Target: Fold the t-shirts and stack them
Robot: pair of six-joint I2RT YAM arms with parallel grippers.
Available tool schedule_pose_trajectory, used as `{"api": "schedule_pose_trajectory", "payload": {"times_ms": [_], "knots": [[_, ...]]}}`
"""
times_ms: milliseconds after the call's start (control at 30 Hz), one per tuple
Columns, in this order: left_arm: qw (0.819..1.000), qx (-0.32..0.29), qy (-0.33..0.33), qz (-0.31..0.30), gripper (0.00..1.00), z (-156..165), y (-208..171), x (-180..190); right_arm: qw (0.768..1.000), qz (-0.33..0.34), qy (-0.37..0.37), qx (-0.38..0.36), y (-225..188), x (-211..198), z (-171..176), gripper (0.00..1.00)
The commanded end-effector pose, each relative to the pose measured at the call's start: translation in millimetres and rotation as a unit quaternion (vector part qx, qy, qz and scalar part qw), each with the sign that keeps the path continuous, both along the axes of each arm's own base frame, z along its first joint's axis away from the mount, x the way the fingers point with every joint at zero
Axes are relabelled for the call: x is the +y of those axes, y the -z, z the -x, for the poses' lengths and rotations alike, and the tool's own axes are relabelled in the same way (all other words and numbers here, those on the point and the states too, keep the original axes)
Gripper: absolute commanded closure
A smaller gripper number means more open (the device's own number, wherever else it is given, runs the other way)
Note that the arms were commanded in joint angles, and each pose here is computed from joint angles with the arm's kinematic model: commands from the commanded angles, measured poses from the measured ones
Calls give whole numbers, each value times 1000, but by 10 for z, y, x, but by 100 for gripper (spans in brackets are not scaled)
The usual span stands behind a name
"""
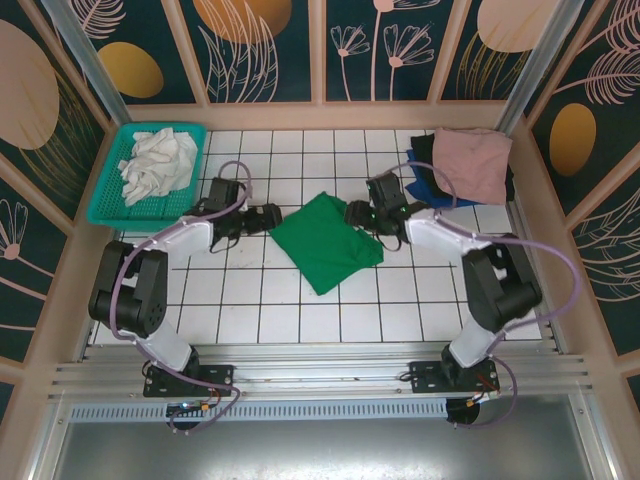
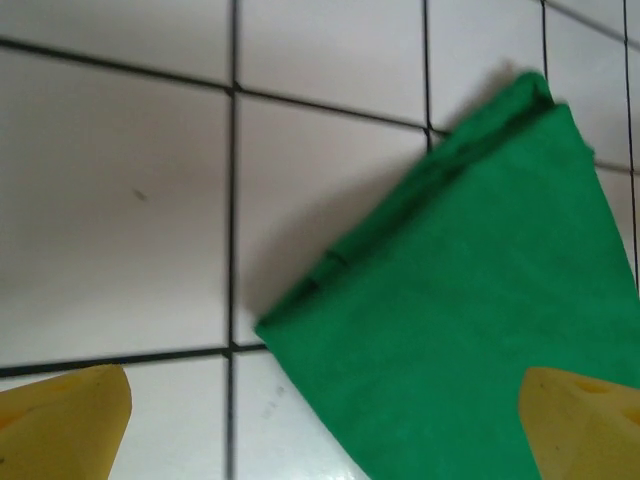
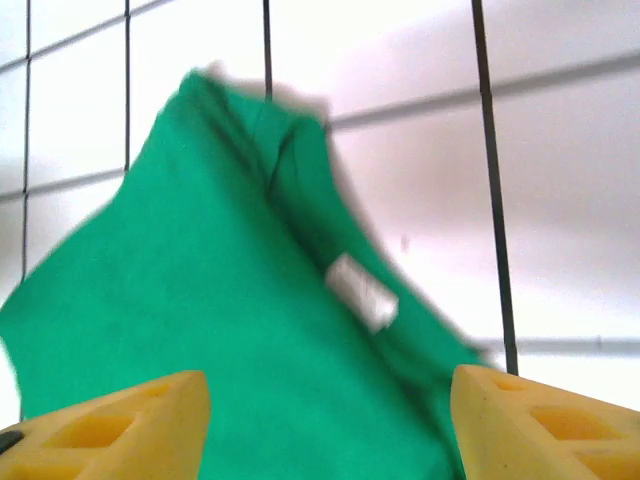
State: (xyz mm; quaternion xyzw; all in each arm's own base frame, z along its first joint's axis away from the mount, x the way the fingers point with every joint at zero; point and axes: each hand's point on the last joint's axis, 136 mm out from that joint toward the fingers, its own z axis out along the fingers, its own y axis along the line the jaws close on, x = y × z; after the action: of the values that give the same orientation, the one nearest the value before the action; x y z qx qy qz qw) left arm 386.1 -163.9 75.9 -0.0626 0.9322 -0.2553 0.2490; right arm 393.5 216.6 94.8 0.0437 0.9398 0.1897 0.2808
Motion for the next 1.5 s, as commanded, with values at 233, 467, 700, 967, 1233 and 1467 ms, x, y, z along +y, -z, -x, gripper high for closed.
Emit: {"api": "schedule_pose_trajectory", "payload": {"times_ms": [233,467,700,967,1233,1467], "knots": [[998,33,16,47,22,108,360,-293,995,3,-92,44,594,269,-45,35],[998,27,51,0,32,-382,391,-403,992,-33,-69,96,667,184,655,35],[997,-8,72,-20,28,-868,152,-489,997,-4,-17,72,414,74,828,33],[997,-3,51,-53,21,-632,189,-252,997,15,-9,79,619,204,488,33],[997,19,42,-66,21,-320,369,-105,993,74,2,93,859,172,389,33],[996,16,42,-70,22,-262,320,-67,987,136,34,84,788,-66,424,32]]}}
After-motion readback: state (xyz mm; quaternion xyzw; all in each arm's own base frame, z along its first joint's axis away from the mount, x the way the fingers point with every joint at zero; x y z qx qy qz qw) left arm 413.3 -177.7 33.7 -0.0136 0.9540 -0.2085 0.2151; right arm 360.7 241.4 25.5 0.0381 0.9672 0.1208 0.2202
